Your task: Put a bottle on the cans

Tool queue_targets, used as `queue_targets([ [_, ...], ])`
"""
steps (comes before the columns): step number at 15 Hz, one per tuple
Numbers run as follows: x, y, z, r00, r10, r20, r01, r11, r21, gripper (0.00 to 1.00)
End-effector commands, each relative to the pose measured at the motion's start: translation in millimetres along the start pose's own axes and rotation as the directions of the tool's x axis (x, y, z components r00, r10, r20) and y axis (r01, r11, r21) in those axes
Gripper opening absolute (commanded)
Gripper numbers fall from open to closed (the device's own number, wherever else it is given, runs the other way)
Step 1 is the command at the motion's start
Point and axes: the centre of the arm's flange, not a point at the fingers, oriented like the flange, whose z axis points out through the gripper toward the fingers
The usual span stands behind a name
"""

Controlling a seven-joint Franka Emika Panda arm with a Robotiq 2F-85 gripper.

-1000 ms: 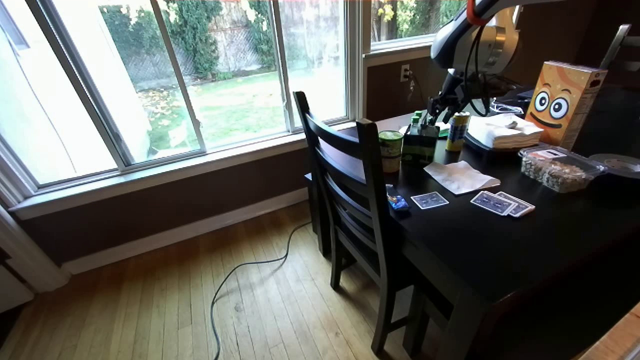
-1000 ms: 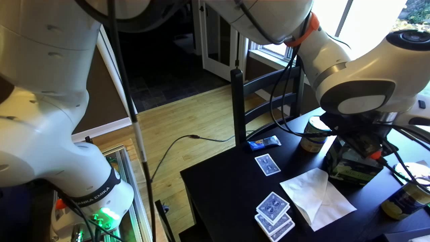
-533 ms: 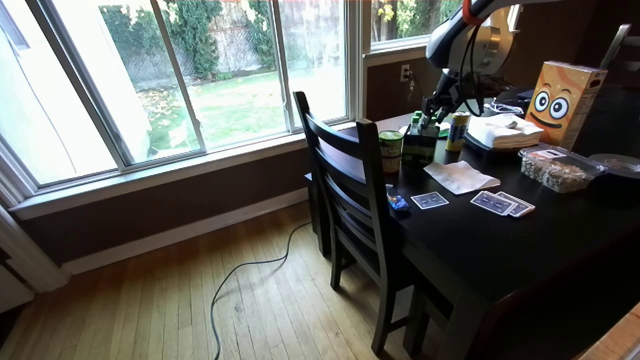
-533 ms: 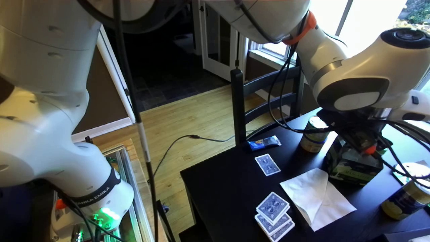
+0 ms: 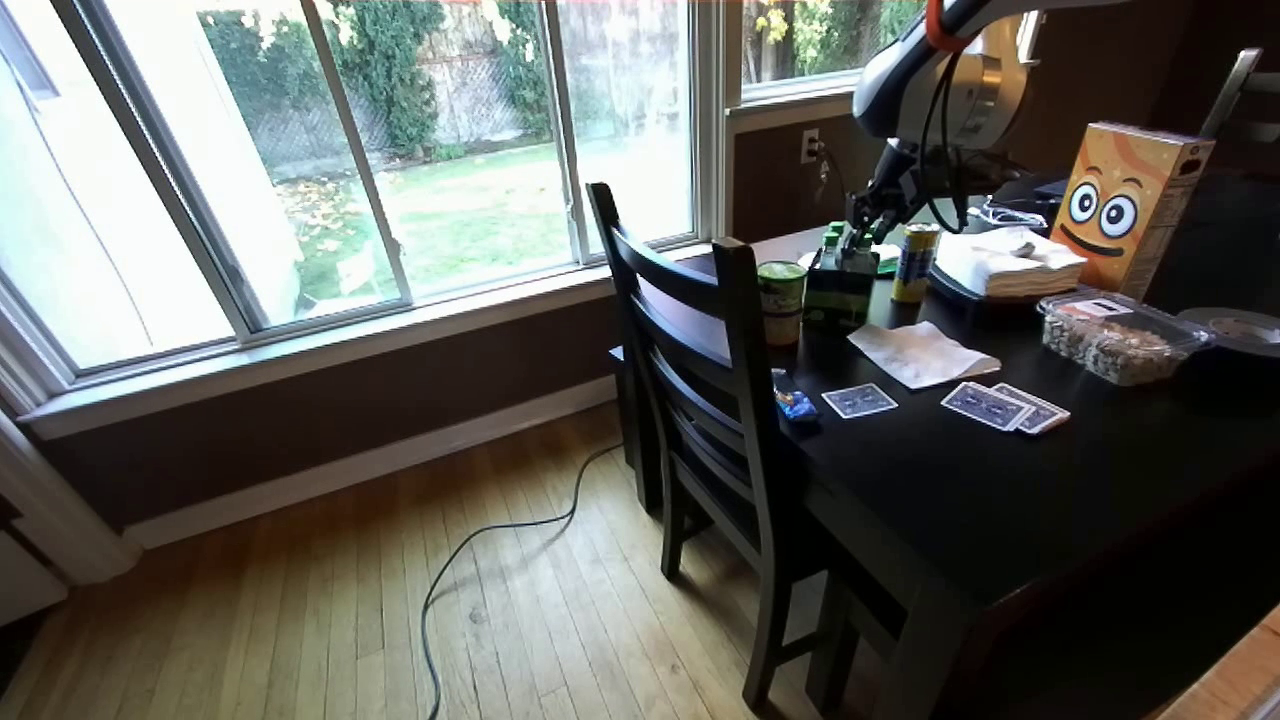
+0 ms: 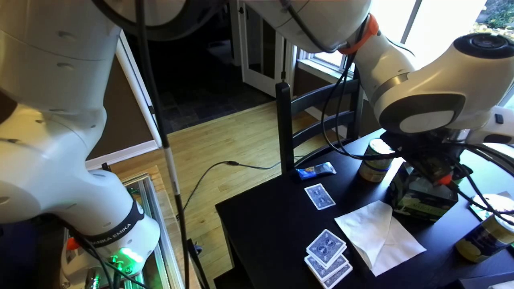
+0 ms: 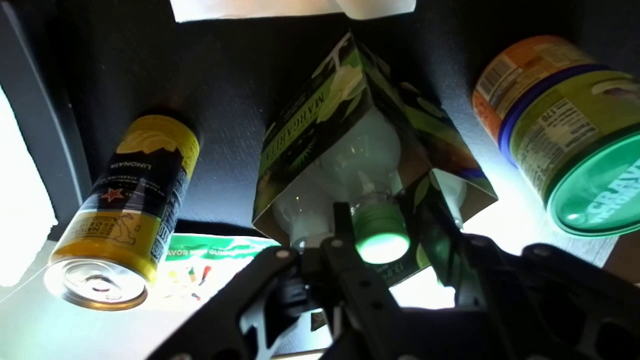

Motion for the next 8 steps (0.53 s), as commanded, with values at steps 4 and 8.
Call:
queue_targets([
  [4,3,3,10,0.998,-0.004,-0.055,0.003,1.0,-0.014,0.17],
  [8,-1,-2,-15,0.998,0.012,-0.065,-0.015,0.999,-0.034,0.07],
])
